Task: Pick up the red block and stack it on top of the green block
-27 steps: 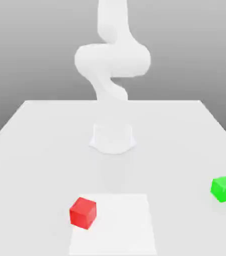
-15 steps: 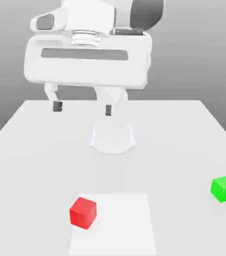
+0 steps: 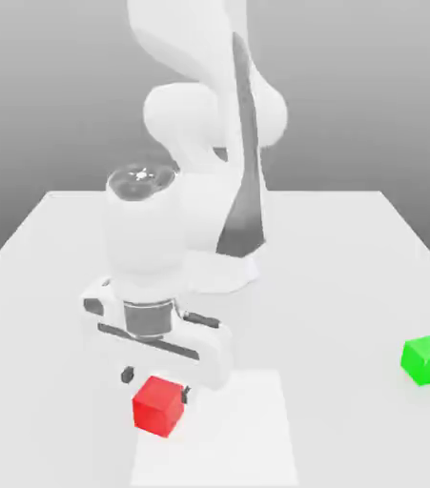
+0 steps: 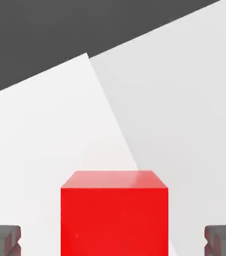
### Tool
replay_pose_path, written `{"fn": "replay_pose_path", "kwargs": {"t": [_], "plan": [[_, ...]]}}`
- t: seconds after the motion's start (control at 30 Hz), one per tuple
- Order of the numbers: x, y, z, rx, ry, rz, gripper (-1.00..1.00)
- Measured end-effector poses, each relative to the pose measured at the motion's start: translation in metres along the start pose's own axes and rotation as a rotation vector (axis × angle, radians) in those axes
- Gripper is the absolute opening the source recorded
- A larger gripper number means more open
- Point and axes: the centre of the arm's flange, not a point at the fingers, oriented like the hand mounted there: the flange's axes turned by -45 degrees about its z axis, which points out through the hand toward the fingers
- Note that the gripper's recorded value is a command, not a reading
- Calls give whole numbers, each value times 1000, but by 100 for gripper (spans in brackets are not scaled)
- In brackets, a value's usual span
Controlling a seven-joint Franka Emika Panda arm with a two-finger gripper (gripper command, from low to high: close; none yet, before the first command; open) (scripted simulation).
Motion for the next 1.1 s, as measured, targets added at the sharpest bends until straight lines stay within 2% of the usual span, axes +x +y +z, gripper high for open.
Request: {"fn": "replay_pose_path", "kwargs": {"t": [0.23,0.43,0.77,1.1], "plan": [[0,0,1,0,0,0,-100],[0,-2,-54,0,0,-9,-100],[-42,-116,-59,-10,-32,-545,-100],[-115,-219,-65,-8,-47,-1106,-100]]}}
